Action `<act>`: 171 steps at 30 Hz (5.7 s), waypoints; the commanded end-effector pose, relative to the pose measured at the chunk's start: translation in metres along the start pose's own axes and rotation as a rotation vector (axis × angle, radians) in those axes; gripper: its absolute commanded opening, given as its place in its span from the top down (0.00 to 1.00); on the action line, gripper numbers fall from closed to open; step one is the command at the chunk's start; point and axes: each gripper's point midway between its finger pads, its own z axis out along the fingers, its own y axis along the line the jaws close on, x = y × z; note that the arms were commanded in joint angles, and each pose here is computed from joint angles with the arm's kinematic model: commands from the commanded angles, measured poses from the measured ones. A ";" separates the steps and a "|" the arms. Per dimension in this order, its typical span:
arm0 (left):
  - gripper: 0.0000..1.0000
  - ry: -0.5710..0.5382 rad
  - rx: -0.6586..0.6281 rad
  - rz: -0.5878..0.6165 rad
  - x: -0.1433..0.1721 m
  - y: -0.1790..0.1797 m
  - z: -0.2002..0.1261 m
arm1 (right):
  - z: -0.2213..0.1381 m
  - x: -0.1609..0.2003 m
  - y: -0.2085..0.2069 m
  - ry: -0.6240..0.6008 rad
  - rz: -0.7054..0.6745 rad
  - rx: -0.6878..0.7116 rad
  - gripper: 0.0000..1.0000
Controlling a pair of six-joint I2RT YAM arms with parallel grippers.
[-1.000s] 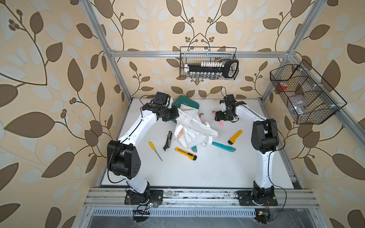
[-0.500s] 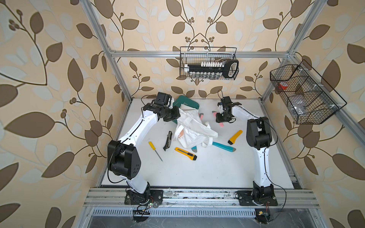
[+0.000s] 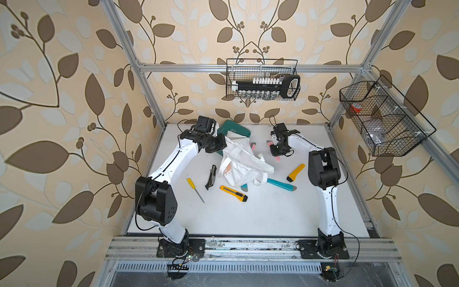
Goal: Place the art knife into the pouch
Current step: Pick up the utility knife at the center of the board, then place the utility knife in the pouch, then pick up the utility knife at the center of the board, then place the utility knife in the pouch.
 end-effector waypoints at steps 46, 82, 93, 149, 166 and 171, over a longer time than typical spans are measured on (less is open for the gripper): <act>1.00 0.053 0.025 0.116 0.020 -0.034 0.009 | -0.201 0.088 0.189 -0.088 -0.295 -0.311 0.86; 1.00 0.079 0.043 0.097 0.026 -0.036 0.016 | -0.118 0.136 -0.020 -0.012 0.630 0.111 0.23; 1.00 0.075 0.052 0.097 0.029 -0.037 0.010 | -0.065 0.121 -0.067 0.116 0.846 0.187 0.24; 1.00 0.106 0.040 0.093 0.033 -0.034 0.028 | -0.190 0.084 0.029 -0.046 0.197 0.044 0.80; 1.00 0.110 0.027 0.099 0.035 -0.033 0.028 | -0.219 0.061 0.156 -0.074 -0.006 -0.274 0.79; 1.00 0.113 0.027 0.101 0.034 -0.033 0.030 | -0.208 0.046 0.173 -0.056 -0.027 -0.318 0.79</act>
